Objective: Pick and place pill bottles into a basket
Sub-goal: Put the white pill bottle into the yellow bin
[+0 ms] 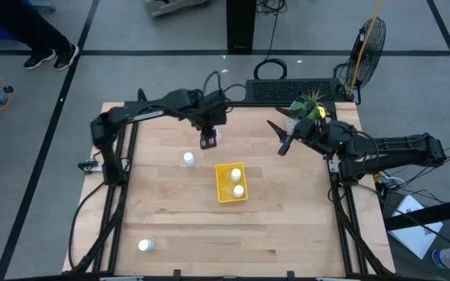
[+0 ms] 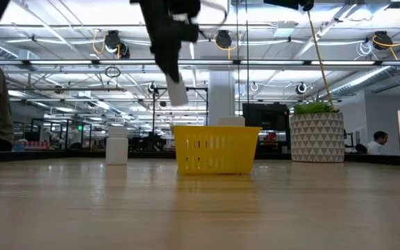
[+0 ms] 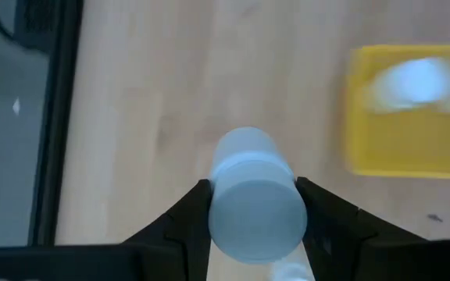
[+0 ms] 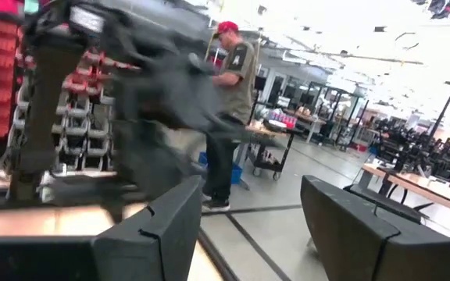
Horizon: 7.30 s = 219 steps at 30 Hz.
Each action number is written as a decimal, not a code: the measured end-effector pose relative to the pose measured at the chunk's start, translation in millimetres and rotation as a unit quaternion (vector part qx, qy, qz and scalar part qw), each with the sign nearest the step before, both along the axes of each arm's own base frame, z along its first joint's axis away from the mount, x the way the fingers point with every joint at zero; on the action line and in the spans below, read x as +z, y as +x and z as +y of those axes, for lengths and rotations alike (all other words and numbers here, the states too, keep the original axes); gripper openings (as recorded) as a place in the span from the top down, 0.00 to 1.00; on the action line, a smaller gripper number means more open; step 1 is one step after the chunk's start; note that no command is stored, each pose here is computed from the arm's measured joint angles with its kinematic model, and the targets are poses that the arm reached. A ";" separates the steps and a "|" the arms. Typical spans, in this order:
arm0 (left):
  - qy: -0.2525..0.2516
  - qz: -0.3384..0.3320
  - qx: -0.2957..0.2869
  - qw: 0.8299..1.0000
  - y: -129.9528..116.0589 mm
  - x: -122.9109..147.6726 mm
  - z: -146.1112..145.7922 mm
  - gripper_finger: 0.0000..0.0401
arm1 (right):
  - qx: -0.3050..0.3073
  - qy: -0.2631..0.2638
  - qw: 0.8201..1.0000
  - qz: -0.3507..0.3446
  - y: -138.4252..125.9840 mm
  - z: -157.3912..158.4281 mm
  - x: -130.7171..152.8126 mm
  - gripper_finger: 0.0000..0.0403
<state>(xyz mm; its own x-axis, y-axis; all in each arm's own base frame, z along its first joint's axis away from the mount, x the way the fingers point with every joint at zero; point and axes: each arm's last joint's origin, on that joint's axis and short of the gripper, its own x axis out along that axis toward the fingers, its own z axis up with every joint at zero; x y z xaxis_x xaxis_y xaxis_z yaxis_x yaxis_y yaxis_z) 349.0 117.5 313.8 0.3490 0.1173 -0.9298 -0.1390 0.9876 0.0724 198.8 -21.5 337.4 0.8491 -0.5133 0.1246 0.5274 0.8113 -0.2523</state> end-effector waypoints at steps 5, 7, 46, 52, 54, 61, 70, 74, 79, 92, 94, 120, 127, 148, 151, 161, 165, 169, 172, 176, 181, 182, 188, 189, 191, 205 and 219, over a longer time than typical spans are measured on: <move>-0.011 -0.032 -0.032 0.999 -13.5 32.5 -55.4 0.60 | 0.000 -0.001 1.000 -0.016 -7.7 0.3 5.8 0.48; -0.009 -0.033 -0.040 0.999 -12.7 34.8 -75.7 0.60 | 0.000 -0.001 1.000 -0.022 -9.9 0.4 7.5 0.48; -0.044 0.053 -0.119 0.990 47.9 -51.4 -102.4 0.60 | 0.007 0.031 0.999 -0.016 -9.8 0.5 3.2 0.48; -0.059 0.050 -0.122 0.990 50.4 -54.8 -98.1 0.60 | 0.007 0.031 0.999 -0.015 -9.8 0.6 3.2 0.48; -0.062 0.058 -0.123 0.989 51.8 -59.7 -98.8 0.60 | 0.007 0.031 0.999 -0.015 -9.8 0.6 3.1 0.48; -0.064 0.071 -0.123 0.988 55.1 -69.1 -98.0 0.60 | 0.007 0.033 0.999 -0.010 -9.7 0.6 1.8 0.48; -0.067 0.092 -0.125 0.986 59.5 -83.8 -97.1 0.60 | 0.007 0.034 0.999 -0.008 -9.5 0.6 1.4 0.48; -0.067 0.095 -0.131 0.985 62.1 -89.3 -96.6 0.60 | 0.007 0.034 0.999 -0.008 -9.5 0.6 1.3 0.48; -0.075 0.100 -0.133 0.983 63.0 -93.6 -95.5 0.60 | 0.008 0.035 0.999 -0.008 -9.5 0.6 1.1 0.48; -0.075 0.096 -0.130 0.984 63.7 -93.7 -92.5 0.60 | 0.008 0.036 0.999 -0.008 -9.5 0.6 1.2 0.48; -0.075 0.096 -0.130 0.984 63.7 -93.7 -92.7 0.60 | 0.008 0.036 0.999 -0.008 -9.5 0.6 1.2 0.48; -0.084 0.138 -0.127 0.979 67.7 -118.3 -91.1 0.45 | 0.008 0.042 0.999 -0.005 -9.4 0.6 -0.2 0.48; -0.065 0.139 -0.123 0.980 65.1 -112.2 -93.4 0.11 | 0.008 0.042 0.999 -0.003 -9.4 0.6 -0.5 0.48; 0.021 0.162 -0.035 0.986 3.6 -23.9 -88.2 0.06 | 0.008 0.042 0.999 -0.005 -9.4 0.5 -0.1 0.48; 0.018 0.157 -0.018 0.987 -4.7 -14.8 -84.0 0.06 | 0.008 0.042 0.999 -0.004 -9.4 0.5 -0.2 0.48; -0.011 0.203 0.063 0.977 -62.7 -54.2 -47.5 0.06 | 0.008 0.042 0.999 0.001 -9.3 0.5 -1.2 0.48; -0.038 0.156 0.084 0.983 -89.5 -60.2 -38.1 0.06 | 0.008 0.042 0.999 -0.003 -9.4 0.5 -0.4 0.48; -0.047 0.085 0.104 0.990 -111.2 -63.2 -28.8 0.06 | 0.008 0.044 0.999 -0.007 -9.4 0.5 0.1 0.48; -0.063 0.030 0.105 0.992 -122.0 -69.8 -25.4 0.06 | 0.008 0.045 0.999 -0.010 -9.5 0.5 0.4 0.48; -0.072 -0.021 0.101 0.992 -128.3 -83.9 -23.1 0.06 | 0.008 0.045 0.999 -0.014 -9.6 0.6 1.2 0.48; -0.072 -0.028 0.094 0.993 -129.3 -98.1 -23.8 0.06 | 0.009 0.045 0.999 -0.016 -9.5 0.6 1.5 0.48; -0.073 -0.026 0.093 0.993 -128.9 -99.1 -24.2 0.06 | 0.009 0.045 0.999 -0.016 -9.6 0.6 1.6 0.48; -0.076 -0.026 0.089 0.993 -125.9 -100.2 -28.9 0.06 | 0.009 0.047 0.999 -0.017 -9.6 0.6 1.6 0.48; -0.077 -0.027 0.090 0.993 -125.1 -100.2 -29.9 0.06 | 0.009 0.047 0.999 -0.017 -9.5 0.6 1.5 0.48; -0.075 -0.037 0.085 0.993 -121.8 -99.4 -33.1 0.06 | 0.009 0.047 0.999 -0.017 -9.6 0.6 1.6 0.48; -0.050 -0.036 0.077 0.995 -117.6 -99.0 -41.4 0.06 | 0.009 0.045 0.999 -0.016 -9.6 0.6 1.5 0.48; -0.064 0.044 0.059 0.995 -85.6 -92.2 -31.9 0.06 | 0.008 0.045 0.999 -0.016 -9.6 0.5 1.5 0.48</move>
<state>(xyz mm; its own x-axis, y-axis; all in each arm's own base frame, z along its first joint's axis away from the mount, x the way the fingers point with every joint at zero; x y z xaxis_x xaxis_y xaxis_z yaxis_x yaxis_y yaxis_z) 263.4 85.7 221.7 0.2571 0.0306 -0.9659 -0.2528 0.9668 -0.0367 189.2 -21.0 338.9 0.8541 -0.5094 0.1053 0.5201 0.8386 -0.1620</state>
